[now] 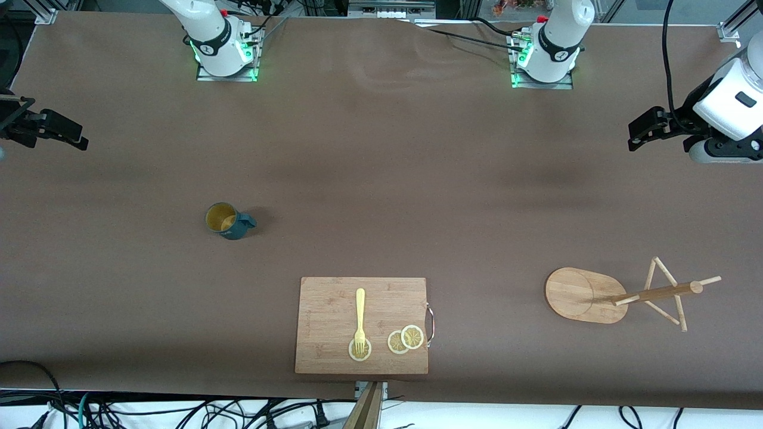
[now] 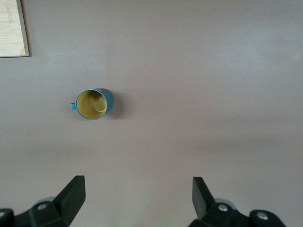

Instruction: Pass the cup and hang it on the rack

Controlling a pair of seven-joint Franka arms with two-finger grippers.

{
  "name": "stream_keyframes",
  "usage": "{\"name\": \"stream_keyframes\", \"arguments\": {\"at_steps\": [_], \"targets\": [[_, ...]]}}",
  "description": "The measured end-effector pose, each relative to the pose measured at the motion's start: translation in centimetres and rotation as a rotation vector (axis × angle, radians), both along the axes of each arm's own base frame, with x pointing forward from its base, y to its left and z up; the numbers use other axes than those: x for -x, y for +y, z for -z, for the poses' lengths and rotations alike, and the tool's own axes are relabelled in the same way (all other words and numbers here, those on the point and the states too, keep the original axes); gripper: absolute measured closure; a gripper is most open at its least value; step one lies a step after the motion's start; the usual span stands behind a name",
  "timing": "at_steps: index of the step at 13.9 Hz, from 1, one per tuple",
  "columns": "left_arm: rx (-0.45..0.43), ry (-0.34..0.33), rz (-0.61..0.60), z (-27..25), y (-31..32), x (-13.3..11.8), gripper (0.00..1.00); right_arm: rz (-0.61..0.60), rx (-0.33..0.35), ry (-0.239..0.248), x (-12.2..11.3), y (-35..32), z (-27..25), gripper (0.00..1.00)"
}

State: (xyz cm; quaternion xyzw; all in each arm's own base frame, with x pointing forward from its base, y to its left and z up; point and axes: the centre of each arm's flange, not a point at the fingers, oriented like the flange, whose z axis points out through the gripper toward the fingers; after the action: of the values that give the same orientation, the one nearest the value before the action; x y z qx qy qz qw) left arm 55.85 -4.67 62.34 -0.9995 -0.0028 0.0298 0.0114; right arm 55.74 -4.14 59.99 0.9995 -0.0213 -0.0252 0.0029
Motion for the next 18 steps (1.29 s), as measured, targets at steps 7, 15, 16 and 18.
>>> {"name": "stream_keyframes", "arguments": {"at_steps": [7, 15, 16, 18], "targets": [[0.000, 0.000, 0.000, 0.0, 0.0, 0.0, 0.00, 0.002, 0.001, -0.027, -0.4, -0.1, 0.1, 0.00], [0.000, 0.000, 0.000, 0.0, 0.0, 0.0, 0.00, -0.005, -0.001, -0.011, -0.4, 0.2, 0.6, 0.00], [0.000, 0.000, 0.000, 0.0, 0.0, 0.0, 0.00, -0.008, -0.001, -0.009, -0.4, 0.5, 0.7, 0.00], [0.000, 0.000, 0.000, 0.0, 0.0, 0.0, 0.00, -0.013, -0.002, -0.003, -0.6, 0.7, 1.0, 0.00]]}}
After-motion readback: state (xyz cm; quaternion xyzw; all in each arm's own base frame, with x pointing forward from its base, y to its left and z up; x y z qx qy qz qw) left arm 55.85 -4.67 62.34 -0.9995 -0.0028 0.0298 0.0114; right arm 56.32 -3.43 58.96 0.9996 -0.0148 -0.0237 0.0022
